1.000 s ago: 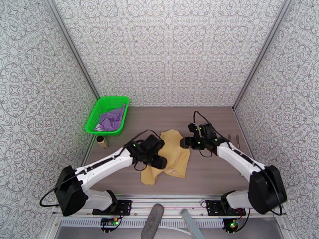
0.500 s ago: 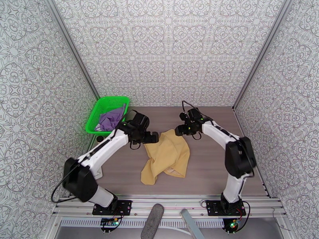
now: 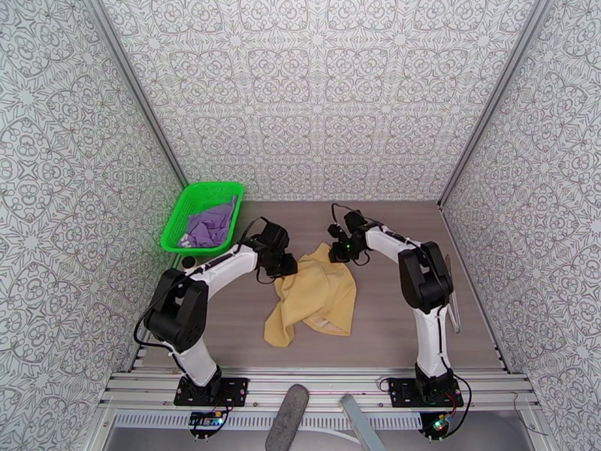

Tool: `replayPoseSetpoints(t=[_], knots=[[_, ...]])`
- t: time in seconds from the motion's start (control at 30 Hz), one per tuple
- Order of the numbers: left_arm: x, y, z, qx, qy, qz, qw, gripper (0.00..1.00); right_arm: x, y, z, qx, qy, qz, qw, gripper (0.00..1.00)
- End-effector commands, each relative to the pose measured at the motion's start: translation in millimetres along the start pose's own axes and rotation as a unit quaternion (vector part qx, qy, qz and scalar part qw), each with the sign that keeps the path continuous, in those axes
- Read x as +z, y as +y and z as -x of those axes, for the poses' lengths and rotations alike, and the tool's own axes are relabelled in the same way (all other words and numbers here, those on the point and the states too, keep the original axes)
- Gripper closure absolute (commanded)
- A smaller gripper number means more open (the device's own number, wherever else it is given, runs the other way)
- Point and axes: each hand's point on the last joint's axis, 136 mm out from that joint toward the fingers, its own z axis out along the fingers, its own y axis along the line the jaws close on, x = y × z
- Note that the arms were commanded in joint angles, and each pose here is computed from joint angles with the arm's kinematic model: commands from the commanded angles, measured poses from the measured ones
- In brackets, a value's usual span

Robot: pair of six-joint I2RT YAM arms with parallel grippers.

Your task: Fold and stack the mixed laundry pile

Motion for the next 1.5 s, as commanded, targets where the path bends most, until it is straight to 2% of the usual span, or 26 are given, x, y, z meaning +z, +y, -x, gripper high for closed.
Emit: replayPoseSetpoints(t=[0.0,0.1,0.2,0.33,0.47,0.6,0.63,0.67,0.73,0.83,0.9,1.03,1.2,1.3,1.47], knots=[[-37.6,-39.5,62.3,0.037,-0.097,-0.048,0.993,1.0,-69.6,53.1,42.0,-0.041,-0.087,0.026,0.995,1.0],[-87.5,-61.5,100.7,0.075,-0.163,-0.04,0.983,1.0,-122.4,78.8,61.1,-0.06,-0.155,0.017,0.986,1.0],[-131.0,-80.5,124.7,0.112,-0.207,-0.033,0.971,1.0,-172.1,96.3,72.9,-0.065,-0.225,0.001,0.972,1.0],[-157.4,-86.4,133.8,0.137,-0.226,-0.023,0.964,1.0,-206.8,106.3,66.7,-0.05,-0.29,0.002,0.956,1.0],[-139.8,-71.5,116.5,0.142,-0.202,-0.011,0.969,1.0,-191.0,85.8,35.5,0.0,-0.3,0.005,0.954,1.0],[-90.4,-44.1,79.6,0.128,-0.152,-0.003,0.98,1.0,-136.9,49.2,-18.0,0.062,-0.265,0.007,0.962,1.0],[-72.2,-34.8,64.2,0.122,-0.133,0.0,0.984,0.95,-117.7,39.1,-36.4,0.078,-0.244,0.006,0.967,1.0],[-54.1,-25.7,47.3,0.115,-0.114,0.002,0.987,0.79,-98.8,29.5,-56.3,0.092,-0.22,0.002,0.971,0.91],[-24.6,-11.1,14.7,0.105,-0.082,0.009,0.991,0.58,-69.4,14.7,-93.0,0.117,-0.178,-0.002,0.977,0.75],[-2.7,1.9,-32.0,0.098,-0.052,0.027,0.993,0.21,-54.2,5.1,-134.4,0.135,-0.144,-0.008,0.98,0.55],[-8.1,2.0,-50.7,0.107,-0.054,0.047,0.992,0.11,-64.8,1.4,-148.0,0.133,-0.142,-0.029,0.981,0.44],[-43.6,-8.7,-46.8,0.118,-0.08,0.065,0.988,0.01,-104.6,1.1,-144.2,0.101,-0.165,-0.089,0.977,0.28],[-74.3,-12.2,-6.6,0.09,-0.1,0.056,0.989,0.01,-129.3,16.2,-113.5,0.064,-0.185,-0.097,0.976,0.23],[-65.1,-4.1,9.3,0.074,-0.091,0.057,0.991,0.0,-122.2,18.4,-99.7,0.053,-0.172,-0.093,0.979,0.24],[-25.1,4.9,13.2,0.069,-0.049,0.036,0.996,0.01,-106.1,1.9,-86.9,0.036,-0.136,-0.115,0.983,0.27]])
